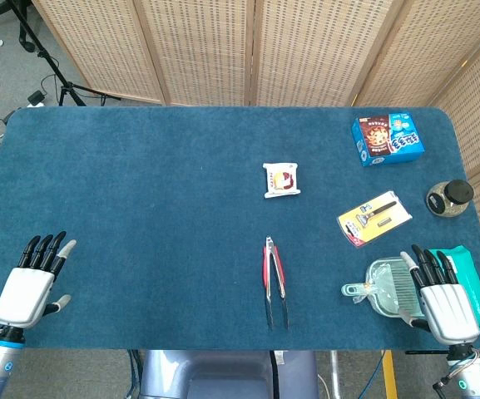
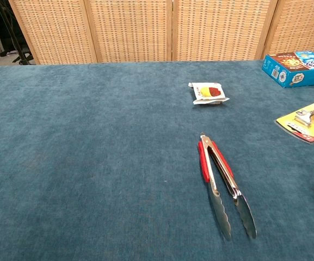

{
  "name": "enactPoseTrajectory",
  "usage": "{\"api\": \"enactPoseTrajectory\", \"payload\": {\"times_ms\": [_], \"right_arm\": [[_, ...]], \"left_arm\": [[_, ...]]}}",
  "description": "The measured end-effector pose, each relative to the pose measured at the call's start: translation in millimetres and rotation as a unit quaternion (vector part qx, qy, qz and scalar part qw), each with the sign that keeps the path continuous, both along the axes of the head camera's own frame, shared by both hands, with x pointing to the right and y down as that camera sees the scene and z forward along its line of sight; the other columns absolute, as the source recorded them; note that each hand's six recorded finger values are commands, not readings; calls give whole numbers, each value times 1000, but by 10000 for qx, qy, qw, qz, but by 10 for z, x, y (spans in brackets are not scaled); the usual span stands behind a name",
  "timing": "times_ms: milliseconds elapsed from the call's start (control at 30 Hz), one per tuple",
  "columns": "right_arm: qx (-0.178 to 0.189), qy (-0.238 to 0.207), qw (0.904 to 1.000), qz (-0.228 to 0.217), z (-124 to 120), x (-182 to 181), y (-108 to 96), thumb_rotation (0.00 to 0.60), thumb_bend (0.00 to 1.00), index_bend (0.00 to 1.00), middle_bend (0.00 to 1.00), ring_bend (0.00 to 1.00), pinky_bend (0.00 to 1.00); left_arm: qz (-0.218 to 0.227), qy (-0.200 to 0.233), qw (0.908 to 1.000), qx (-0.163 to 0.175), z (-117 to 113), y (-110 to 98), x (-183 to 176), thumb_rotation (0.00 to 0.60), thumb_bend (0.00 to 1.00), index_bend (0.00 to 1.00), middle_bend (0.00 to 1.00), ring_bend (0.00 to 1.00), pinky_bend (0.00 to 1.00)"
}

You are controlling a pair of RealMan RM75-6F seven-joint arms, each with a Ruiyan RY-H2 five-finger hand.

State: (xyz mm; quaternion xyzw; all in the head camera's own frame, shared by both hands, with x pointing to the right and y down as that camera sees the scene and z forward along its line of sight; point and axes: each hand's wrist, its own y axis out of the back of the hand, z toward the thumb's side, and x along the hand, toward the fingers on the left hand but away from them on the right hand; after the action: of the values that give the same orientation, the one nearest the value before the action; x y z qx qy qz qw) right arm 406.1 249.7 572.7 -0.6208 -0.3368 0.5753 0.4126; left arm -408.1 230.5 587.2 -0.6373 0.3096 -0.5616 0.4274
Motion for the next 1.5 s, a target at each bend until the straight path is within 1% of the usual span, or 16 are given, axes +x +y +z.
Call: {"api": "enactPoseTrajectory", "payload": {"times_ms": [367, 533, 667, 800, 967, 1167, 1200, 1233, 1267, 1300, 1333, 1367, 1400, 1467, 1500], "right_arm": [[-12, -22, 10000, -16, -13, -2, 18, 600, 53, 0, 0, 0, 0], [-103, -21, 9999, -34, 7, -25, 35, 600, 55, 0, 0, 0, 0], [-73, -56, 10000, -28, -10, -45, 16, 600, 56, 0, 0, 0, 0], [-124, -39, 9999, -20, 10, -38, 22, 600, 56, 0, 0, 0, 0], [-165, -17, 9999, -23, 34, -36, 20, 600, 78, 0, 0, 0, 0], [-102, -42, 9999, -14, 8, -48, 11, 600, 109, 0, 1, 0, 0], [-94, -30, 9999, -14, 4, -45, 12, 600, 118, 0, 32, 9, 0], [-93, -7, 10000, -16, 0, -41, 13, 600, 128, 0, 106, 64, 25], [-90, 36, 10000, -19, -8, -33, 14, 600, 141, 0, 214, 167, 108], [-78, 74, 9999, -15, -17, -26, 13, 600, 153, 0, 295, 248, 186], [-57, 119, 9999, -10, -30, -19, 10, 600, 186, 0, 398, 366, 317], [-16, 196, 9998, -3, -52, -6, 3, 600, 227, 0, 484, 453, 420], [27, 257, 9997, 5, -73, 2, -4, 600, 267, 0, 536, 503, 470], [182, 358, 9992, 53, -143, 15, -33, 600, 404, 0, 677, 645, 592], [250, 380, 9989, 94, -177, 22, -43, 600, 448, 0, 710, 684, 626]], "left_arm": [[14, 15, 10000, 33, -28, 13, 11, 600, 0, 0, 0, 0, 0], [-14, 18, 10000, 49, -36, 5, -3, 600, 0, 0, 0, 0, 0], [5, 3, 10000, 34, -28, 10, 2, 600, 0, 0, 0, 0, 0], [4, 19, 10000, 60, -36, 7, 11, 600, 0, 0, 0, 0, 0], [3, 25, 10000, 76, -41, 9, 13, 600, 0, 0, 0, 0, 0], [-13, 47, 10000, 82, -47, 7, 8, 600, 0, 0, 0, 0, 0], [-16, 53, 10000, 82, -49, 7, 7, 600, 0, 0, 0, 0, 0], [-17, 59, 9999, 84, -50, 6, 7, 600, 0, 0, 0, 0, 0], [-17, 66, 9999, 85, -52, 5, 7, 600, 0, 0, 0, 0, 0], [-18, 71, 9999, 85, -53, 5, 7, 600, 0, 0, 0, 0, 0], [-21, 77, 9999, 84, -53, 5, 6, 600, 0, 0, 0, 0, 0], [-27, 82, 9999, 80, -53, 5, 5, 600, 0, 0, 0, 0, 0], [-29, 84, 9999, 78, -52, 5, 3, 600, 0, 0, 0, 0, 0], [-27, 89, 9999, 70, -48, 3, 4, 600, 0, 0, 0, 0, 0], [-26, 92, 9999, 67, -47, 3, 4, 600, 0, 0, 0, 0, 0]]}}
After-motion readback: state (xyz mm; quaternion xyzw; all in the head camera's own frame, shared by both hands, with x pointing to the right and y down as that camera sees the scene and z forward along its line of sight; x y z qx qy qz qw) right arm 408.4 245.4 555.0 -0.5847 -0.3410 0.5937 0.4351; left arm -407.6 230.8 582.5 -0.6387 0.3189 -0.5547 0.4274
